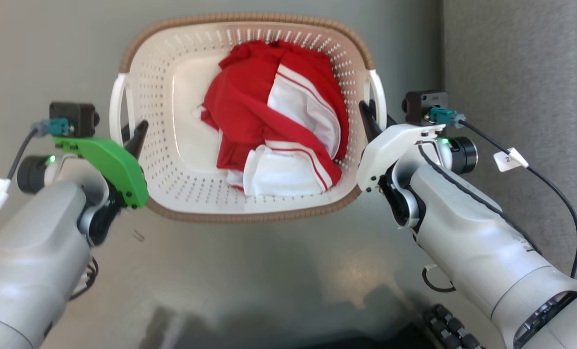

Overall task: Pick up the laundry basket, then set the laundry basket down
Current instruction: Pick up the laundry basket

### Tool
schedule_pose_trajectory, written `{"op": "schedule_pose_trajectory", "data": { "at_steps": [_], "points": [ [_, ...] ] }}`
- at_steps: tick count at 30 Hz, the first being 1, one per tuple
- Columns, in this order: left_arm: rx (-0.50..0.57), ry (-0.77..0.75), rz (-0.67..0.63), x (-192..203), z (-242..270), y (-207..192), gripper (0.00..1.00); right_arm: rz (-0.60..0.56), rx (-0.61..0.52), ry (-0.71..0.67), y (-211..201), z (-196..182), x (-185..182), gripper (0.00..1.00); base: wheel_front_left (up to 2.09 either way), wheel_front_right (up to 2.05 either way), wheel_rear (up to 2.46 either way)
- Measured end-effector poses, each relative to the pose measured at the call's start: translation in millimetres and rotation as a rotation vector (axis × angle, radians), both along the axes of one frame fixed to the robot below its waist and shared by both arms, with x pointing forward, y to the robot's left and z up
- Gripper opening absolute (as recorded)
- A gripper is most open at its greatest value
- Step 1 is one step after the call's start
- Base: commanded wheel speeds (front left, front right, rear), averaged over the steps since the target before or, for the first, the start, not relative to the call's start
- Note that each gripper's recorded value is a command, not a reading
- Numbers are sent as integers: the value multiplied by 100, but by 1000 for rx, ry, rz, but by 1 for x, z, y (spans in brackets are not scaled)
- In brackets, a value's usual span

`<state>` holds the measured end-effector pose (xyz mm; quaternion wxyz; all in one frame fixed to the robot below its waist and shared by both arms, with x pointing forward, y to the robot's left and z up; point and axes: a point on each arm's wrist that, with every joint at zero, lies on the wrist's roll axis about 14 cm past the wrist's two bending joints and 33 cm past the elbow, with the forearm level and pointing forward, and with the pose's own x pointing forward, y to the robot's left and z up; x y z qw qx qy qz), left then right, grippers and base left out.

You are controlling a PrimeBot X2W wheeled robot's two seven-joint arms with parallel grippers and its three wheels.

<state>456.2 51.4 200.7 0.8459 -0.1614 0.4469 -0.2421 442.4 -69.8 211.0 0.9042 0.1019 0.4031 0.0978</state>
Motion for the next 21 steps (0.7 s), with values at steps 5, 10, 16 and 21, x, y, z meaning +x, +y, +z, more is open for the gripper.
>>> {"op": "schedule_pose_trajectory", "data": {
  "at_steps": [5, 10, 16, 21],
  "points": [
    [8, 8, 13, -7, 18, 3, 0, 45, -13, -11, 4, 20, 1, 0, 0, 0, 0],
    [11, -9, 11, -8, 40, 3, 0, 67, -14, -19, 5, 41, 2, 0, 0, 0, 0],
    [10, 7, 29, -20, 60, 3, 0, 79, -6, -20, 5, 64, -2, 0, 0, 0, 0],
    [14, 8, 18, -28, 77, 0, 0, 92, -5, -11, 3, 79, -11, 0, 0, 0, 0]
  ]
}}
